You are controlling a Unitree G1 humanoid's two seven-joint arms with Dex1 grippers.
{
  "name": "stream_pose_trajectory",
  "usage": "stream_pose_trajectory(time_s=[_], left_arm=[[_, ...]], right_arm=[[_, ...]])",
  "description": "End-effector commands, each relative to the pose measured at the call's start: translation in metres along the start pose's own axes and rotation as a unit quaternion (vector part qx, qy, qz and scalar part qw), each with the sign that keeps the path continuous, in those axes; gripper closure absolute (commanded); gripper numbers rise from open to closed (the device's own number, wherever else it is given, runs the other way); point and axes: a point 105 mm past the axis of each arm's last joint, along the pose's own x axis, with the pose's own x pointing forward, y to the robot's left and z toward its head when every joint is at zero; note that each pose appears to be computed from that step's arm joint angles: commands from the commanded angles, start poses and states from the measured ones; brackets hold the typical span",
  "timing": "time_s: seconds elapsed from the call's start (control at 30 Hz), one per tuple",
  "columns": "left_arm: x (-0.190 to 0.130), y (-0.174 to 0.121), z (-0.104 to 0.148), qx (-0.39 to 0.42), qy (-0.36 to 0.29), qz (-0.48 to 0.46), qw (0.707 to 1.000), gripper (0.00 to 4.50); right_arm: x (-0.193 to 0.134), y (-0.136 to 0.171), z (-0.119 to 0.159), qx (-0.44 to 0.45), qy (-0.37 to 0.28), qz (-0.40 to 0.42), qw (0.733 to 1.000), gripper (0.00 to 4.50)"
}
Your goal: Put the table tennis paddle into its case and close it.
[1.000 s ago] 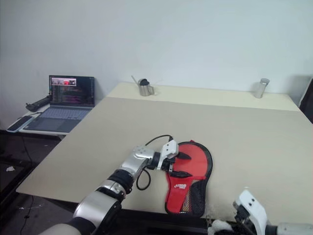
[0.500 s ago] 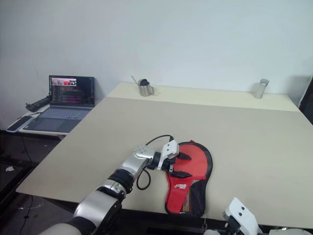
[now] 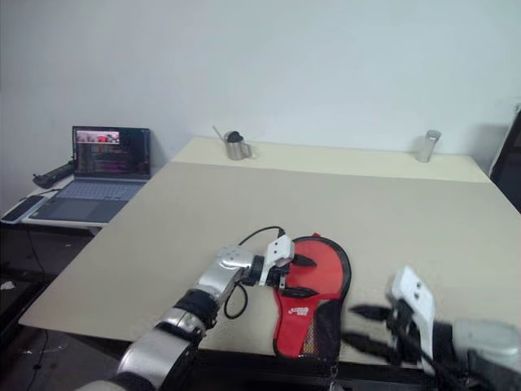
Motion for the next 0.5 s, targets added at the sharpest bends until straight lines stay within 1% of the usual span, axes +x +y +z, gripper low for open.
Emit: stream_pose_trajectory(time_s=[0.03,0.13,0.17,0.23,0.3,0.4,0.47,0.5], left_arm=[[-0.032,-0.005,0.038,0.027,-0.043,0.053,0.997,0.35],[-0.068,-0.015,0.047,0.014,-0.048,0.116,0.992,0.35],[-0.072,-0.017,0.051,0.009,-0.049,0.133,0.99,0.35],[-0.094,-0.016,0.052,0.0,-0.046,0.192,0.98,0.35],[-0.108,-0.012,0.051,-0.007,-0.043,0.247,0.968,0.35],[-0.121,-0.012,0.045,-0.017,-0.032,0.291,0.956,0.35],[-0.123,-0.011,0.041,-0.021,-0.026,0.304,0.952,0.35],[-0.127,-0.011,0.038,-0.025,-0.023,0.31,0.95,0.35]], right_arm=[[0.016,-0.036,-0.004,-0.019,-0.012,-0.007,1.0,1.69],[0.028,-0.065,-0.001,-0.037,-0.03,-0.009,0.999,1.69],[0.028,-0.075,0.0,-0.036,-0.039,-0.012,0.998,1.69],[0.032,-0.09,0.007,-0.054,-0.055,-0.02,0.997,1.69],[0.032,-0.104,0.014,-0.066,-0.066,-0.025,0.995,1.69],[0.033,-0.118,0.028,-0.082,-0.086,-0.032,0.992,1.69],[0.036,-0.121,0.036,-0.089,-0.093,-0.028,0.991,1.69],[0.039,-0.118,0.04,-0.094,-0.094,-0.02,0.991,1.69]])
